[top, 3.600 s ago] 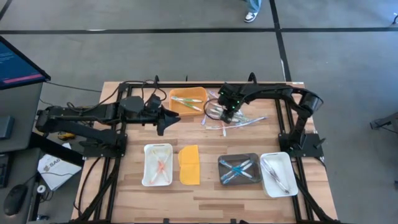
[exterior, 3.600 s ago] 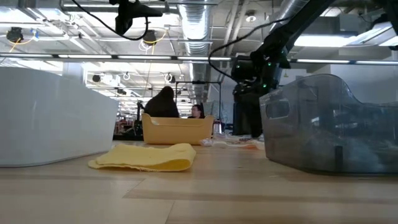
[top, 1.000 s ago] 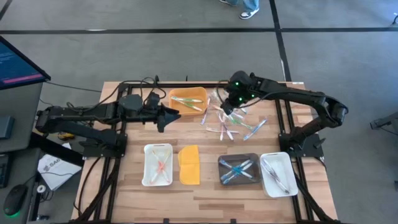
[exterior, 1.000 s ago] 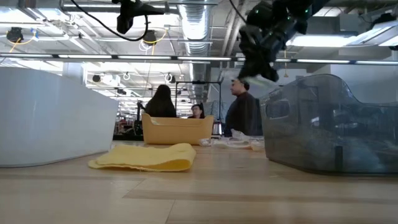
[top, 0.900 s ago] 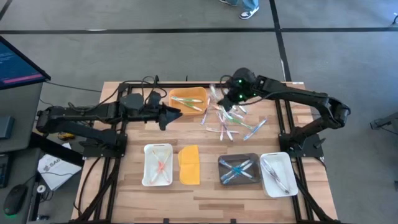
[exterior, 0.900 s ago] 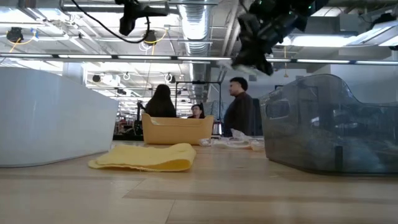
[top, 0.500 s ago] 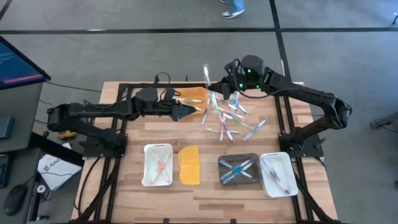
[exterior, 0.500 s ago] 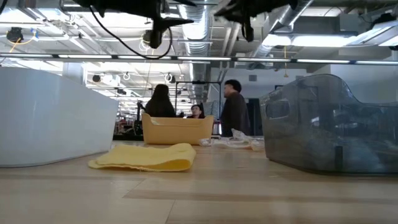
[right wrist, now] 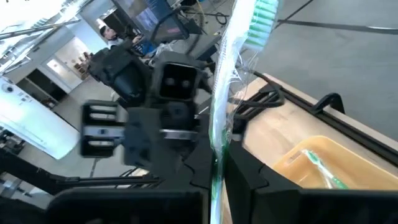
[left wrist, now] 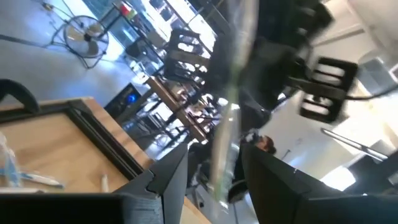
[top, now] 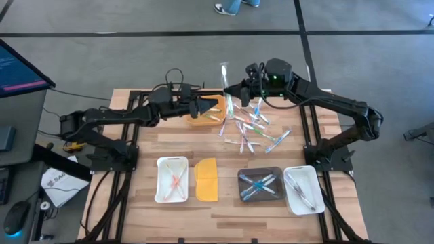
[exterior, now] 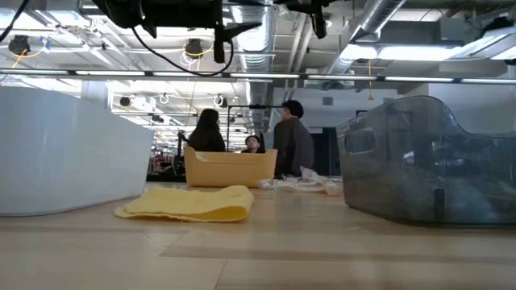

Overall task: Pick & Place Toothbrushes
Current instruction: Put the green toothbrush into the yellow bin

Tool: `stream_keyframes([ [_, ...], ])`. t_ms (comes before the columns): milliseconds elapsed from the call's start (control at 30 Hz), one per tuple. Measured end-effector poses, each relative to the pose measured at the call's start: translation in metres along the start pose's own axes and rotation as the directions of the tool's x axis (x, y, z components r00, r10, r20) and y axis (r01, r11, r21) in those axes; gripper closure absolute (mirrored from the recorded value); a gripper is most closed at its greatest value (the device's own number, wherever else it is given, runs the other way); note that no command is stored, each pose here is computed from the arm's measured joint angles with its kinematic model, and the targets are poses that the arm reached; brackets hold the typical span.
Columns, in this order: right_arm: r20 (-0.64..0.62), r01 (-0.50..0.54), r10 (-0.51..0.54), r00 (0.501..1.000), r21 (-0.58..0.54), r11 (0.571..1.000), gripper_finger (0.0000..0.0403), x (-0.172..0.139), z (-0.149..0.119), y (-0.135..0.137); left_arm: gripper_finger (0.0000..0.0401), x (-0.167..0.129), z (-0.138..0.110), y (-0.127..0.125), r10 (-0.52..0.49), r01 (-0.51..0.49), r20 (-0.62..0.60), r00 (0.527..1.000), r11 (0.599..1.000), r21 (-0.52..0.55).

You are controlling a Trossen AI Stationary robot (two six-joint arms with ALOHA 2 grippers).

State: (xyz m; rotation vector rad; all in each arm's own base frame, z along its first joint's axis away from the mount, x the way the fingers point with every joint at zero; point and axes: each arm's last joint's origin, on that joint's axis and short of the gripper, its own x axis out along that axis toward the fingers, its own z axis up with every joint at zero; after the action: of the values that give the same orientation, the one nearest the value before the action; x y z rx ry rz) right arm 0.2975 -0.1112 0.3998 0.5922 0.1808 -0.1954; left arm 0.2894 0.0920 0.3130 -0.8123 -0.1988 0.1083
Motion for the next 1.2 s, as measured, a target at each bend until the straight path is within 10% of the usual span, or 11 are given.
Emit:
stream_keyframes([
  [500, 0.016, 0.018, -0.018, 1.000, -0.004, 1.000, 0.0390, 0.000, -0.001, 0.003, 0.0252, 0.042, 0.012, -0.007, -0.133, 0.134, -0.056, 0.990, 0.991, 0.021],
  [1200, 0.041, 0.005, -0.005, 0.999, -0.010, 1.000, 0.0389, 0.001, 0.001, 0.004, 0.0252, 0.047, 0.017, 0.003, -0.060, 0.060, 0.009, 0.998, 0.996, 0.071],
])
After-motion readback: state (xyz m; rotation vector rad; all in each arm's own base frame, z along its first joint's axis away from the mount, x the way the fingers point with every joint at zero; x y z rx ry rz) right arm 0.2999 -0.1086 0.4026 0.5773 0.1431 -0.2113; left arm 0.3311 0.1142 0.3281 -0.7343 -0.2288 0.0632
